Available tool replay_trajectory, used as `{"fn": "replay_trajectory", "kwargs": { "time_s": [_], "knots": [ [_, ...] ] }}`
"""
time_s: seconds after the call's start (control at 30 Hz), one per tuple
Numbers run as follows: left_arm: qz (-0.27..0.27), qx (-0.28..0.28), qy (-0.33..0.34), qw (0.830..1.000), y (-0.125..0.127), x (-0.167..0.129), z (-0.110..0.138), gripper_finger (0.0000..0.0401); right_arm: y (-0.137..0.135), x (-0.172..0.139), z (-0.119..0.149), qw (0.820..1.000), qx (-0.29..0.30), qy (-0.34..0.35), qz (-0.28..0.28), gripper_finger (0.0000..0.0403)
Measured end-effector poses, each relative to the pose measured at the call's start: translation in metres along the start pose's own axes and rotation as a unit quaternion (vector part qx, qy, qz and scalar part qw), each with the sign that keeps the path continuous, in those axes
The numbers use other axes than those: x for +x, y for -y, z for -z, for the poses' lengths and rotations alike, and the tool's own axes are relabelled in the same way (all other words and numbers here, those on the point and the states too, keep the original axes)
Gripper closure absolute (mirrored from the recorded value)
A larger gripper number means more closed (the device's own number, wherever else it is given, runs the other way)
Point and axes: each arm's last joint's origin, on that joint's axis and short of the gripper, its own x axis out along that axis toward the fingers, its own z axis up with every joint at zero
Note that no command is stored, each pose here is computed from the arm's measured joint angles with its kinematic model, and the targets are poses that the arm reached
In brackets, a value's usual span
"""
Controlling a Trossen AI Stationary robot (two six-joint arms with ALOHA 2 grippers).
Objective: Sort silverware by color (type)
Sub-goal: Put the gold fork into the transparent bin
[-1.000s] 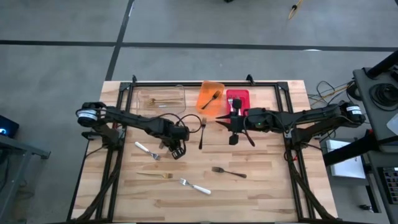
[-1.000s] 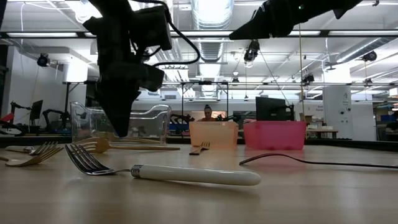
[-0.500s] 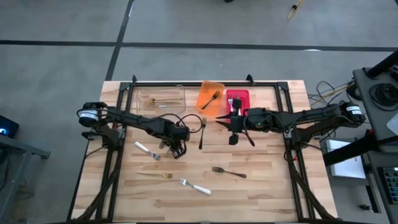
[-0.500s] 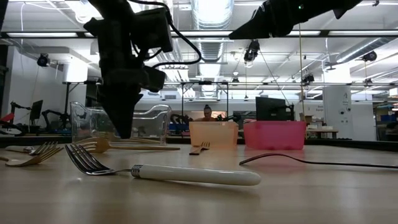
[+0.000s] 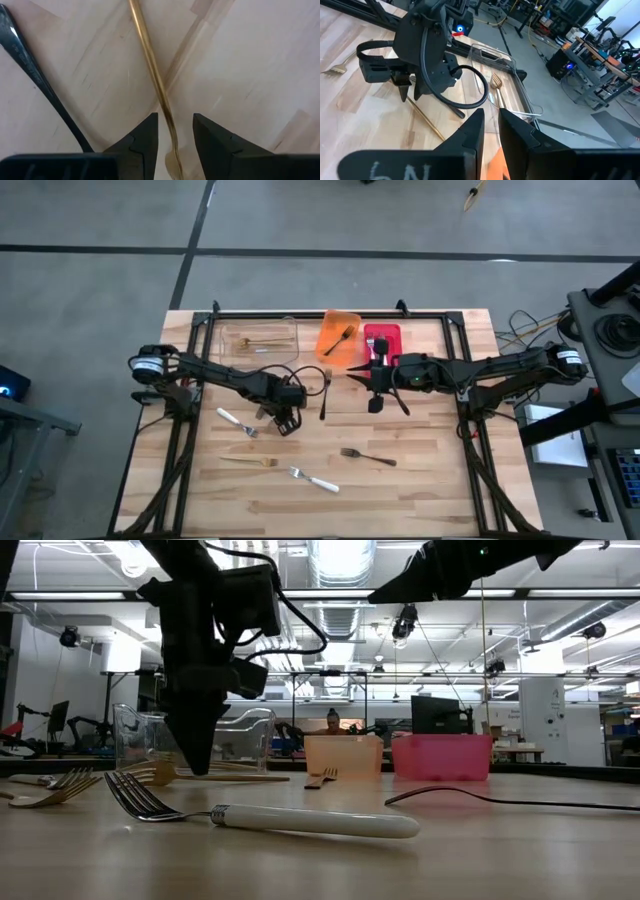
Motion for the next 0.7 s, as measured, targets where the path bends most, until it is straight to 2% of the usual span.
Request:
{"fn": "replay_trajectory", "kwargs": {
  "time_s": [0.7],
  "knots": [
    [-0.011, 0.011, -0.019, 1.000, 0.000, 0.012, 0.001, 0.0296, 0.000, 0.000, 0.000, 1.000, -0.001, -0.001, 0.000, 0.0356]
  ]
}}
